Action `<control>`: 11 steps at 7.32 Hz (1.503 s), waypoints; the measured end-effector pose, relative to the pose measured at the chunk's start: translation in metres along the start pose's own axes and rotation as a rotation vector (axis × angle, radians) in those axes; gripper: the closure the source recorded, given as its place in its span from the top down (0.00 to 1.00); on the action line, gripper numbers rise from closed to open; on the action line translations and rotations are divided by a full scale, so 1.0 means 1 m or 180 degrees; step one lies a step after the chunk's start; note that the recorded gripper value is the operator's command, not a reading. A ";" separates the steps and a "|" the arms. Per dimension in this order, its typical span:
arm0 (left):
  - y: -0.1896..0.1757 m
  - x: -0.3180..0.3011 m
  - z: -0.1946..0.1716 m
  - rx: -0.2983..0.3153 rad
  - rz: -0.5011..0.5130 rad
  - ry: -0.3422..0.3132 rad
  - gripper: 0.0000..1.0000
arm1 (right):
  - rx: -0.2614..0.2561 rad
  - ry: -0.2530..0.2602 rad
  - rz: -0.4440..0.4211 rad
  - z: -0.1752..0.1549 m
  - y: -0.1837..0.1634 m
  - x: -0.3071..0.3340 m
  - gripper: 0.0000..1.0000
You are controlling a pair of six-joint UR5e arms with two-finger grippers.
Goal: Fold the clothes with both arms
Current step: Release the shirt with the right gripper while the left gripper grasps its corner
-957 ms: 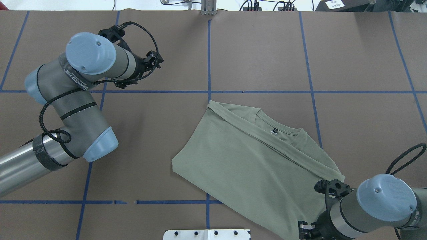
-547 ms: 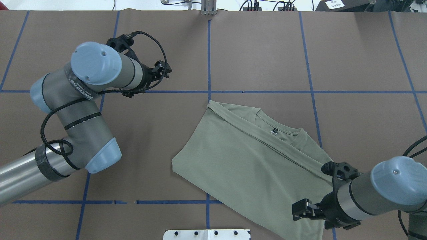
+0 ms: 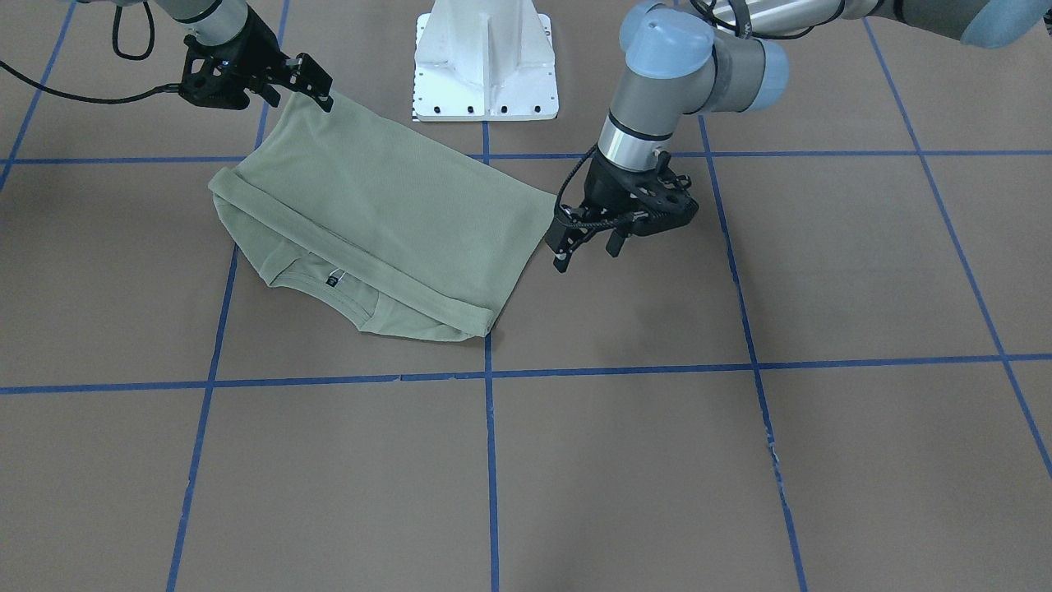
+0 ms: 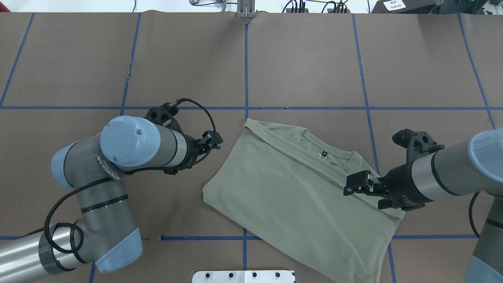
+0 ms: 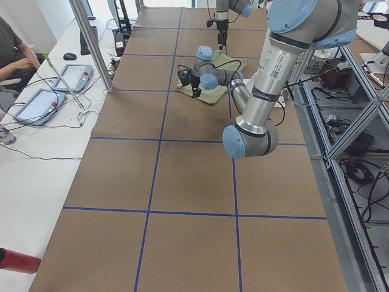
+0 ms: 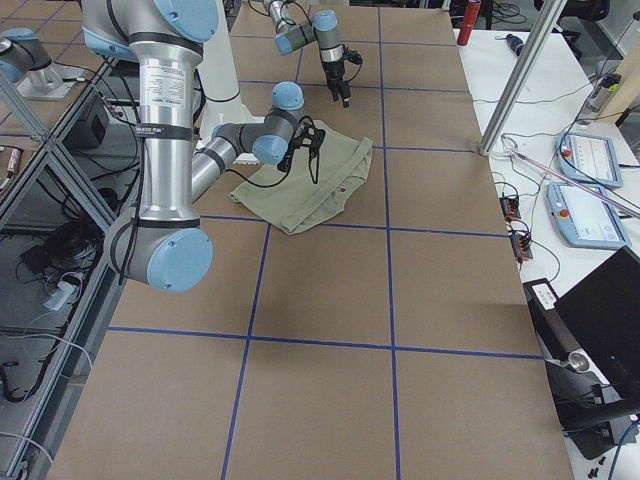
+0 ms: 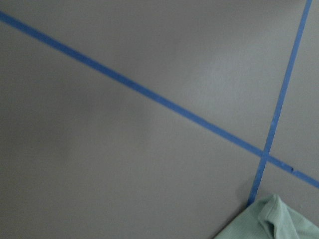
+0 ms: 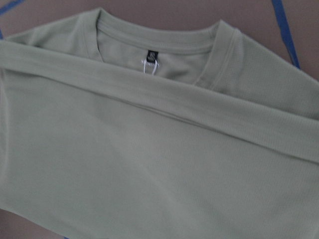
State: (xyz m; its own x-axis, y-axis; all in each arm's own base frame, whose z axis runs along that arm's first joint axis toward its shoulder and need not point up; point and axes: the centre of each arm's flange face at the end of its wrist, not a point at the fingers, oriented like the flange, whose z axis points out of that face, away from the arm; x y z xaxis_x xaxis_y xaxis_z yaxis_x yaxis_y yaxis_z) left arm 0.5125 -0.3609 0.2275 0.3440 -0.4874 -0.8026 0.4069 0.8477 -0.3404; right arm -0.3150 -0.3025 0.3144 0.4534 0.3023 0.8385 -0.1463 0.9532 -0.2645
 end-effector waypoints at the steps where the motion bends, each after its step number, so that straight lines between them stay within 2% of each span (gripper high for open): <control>1: 0.038 -0.011 0.014 -0.0149 -0.0150 -0.0096 0.99 | 0.0128 -0.0068 -0.0010 -0.013 -0.017 -0.003 1.00; 2: 0.064 -0.021 0.031 -0.0211 -0.0221 -0.0203 0.99 | 0.0221 -0.0116 -0.0001 -0.021 -0.030 -0.007 1.00; 3: 0.074 -0.025 0.047 -0.0185 -0.0244 -0.0281 0.99 | 0.0269 -0.0137 0.0009 -0.024 -0.038 -0.010 1.00; 5: 0.076 -0.029 0.063 -0.0131 -0.0246 -0.0357 0.96 | 0.0295 -0.0141 0.0021 -0.023 -0.043 -0.011 1.00; 8: 0.075 -0.029 0.065 -0.0113 -0.0261 -0.0365 0.73 | 0.0310 -0.0142 0.0027 -0.024 -0.045 -0.011 1.00; 9: 0.074 -0.029 0.065 -0.0113 -0.0265 -0.0363 0.58 | 0.0312 -0.0141 0.0029 -0.024 -0.046 -0.010 1.00; 11: 0.074 -0.028 0.065 -0.0106 -0.0266 -0.0347 0.17 | 0.0324 -0.0141 0.0041 -0.026 -0.047 -0.010 1.00</control>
State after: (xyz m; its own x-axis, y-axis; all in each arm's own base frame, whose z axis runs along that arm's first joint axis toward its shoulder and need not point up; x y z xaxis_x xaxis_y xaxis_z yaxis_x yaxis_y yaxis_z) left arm 0.5879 -0.2978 0.2562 0.4007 -0.5749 -0.7134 0.4103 0.8088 -0.4214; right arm -0.2900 -0.3506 0.3067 0.4120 0.3118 0.8562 -0.2414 0.9434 -0.2274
